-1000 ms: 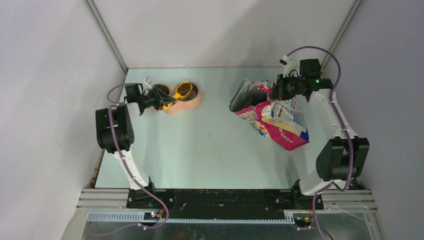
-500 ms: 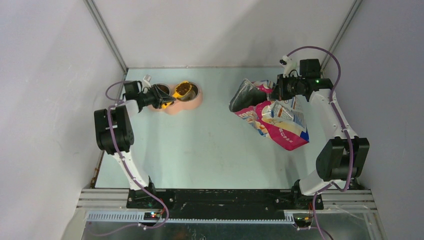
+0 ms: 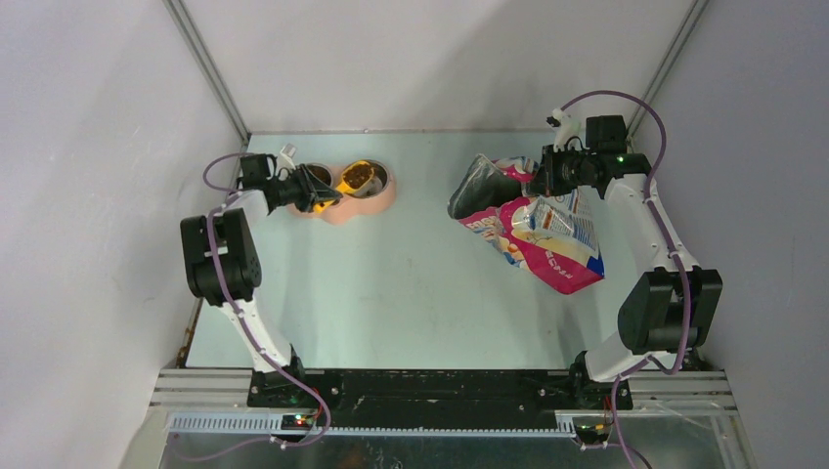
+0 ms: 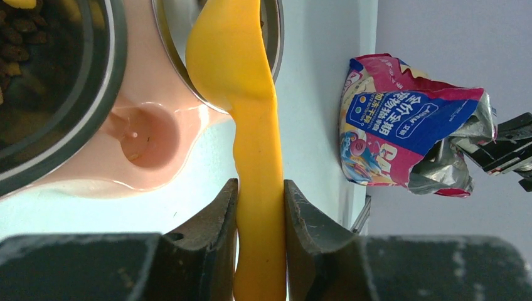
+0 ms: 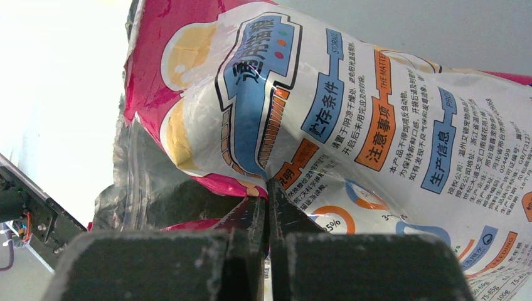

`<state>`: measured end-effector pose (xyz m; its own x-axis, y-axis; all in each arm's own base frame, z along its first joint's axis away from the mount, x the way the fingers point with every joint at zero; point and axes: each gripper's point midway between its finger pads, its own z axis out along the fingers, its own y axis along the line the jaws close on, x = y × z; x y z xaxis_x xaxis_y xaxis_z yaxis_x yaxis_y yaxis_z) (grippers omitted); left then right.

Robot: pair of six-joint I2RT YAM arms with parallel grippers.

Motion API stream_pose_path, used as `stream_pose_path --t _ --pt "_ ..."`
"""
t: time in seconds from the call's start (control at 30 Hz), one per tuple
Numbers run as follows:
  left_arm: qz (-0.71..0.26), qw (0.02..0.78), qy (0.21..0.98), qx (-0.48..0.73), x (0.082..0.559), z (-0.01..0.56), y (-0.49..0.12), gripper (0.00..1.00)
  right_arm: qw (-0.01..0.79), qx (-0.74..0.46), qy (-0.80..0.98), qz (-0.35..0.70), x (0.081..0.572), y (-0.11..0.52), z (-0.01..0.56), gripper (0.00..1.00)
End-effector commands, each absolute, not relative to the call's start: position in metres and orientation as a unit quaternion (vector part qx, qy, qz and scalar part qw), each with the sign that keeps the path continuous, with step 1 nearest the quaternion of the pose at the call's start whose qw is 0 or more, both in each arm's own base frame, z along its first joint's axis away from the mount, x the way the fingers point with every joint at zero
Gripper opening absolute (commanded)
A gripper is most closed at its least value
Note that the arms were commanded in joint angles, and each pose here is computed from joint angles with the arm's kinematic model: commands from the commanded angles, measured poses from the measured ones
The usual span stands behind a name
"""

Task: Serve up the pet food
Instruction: Pour the pet food into the pet food bowl.

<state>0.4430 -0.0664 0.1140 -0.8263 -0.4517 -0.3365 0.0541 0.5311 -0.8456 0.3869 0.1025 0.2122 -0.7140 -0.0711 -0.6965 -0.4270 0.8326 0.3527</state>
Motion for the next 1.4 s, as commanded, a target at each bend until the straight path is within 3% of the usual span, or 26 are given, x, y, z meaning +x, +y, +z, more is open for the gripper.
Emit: stream_pose_path --t 0.0,1.37 --pt "-0.457 0.306 0.831 -0.081 0.4426 0.148 -0.0623 0.0 0.383 -0.138 0.885 0.227 0.3923 0.0889 0.2248 0.0" --pt "-0.346 0.283 0.894 -0.03 0.439 0.1512 -0.0621 0.0 0.391 -0.145 0.879 0.23 0.3873 0.0906 0.2317 0.0"
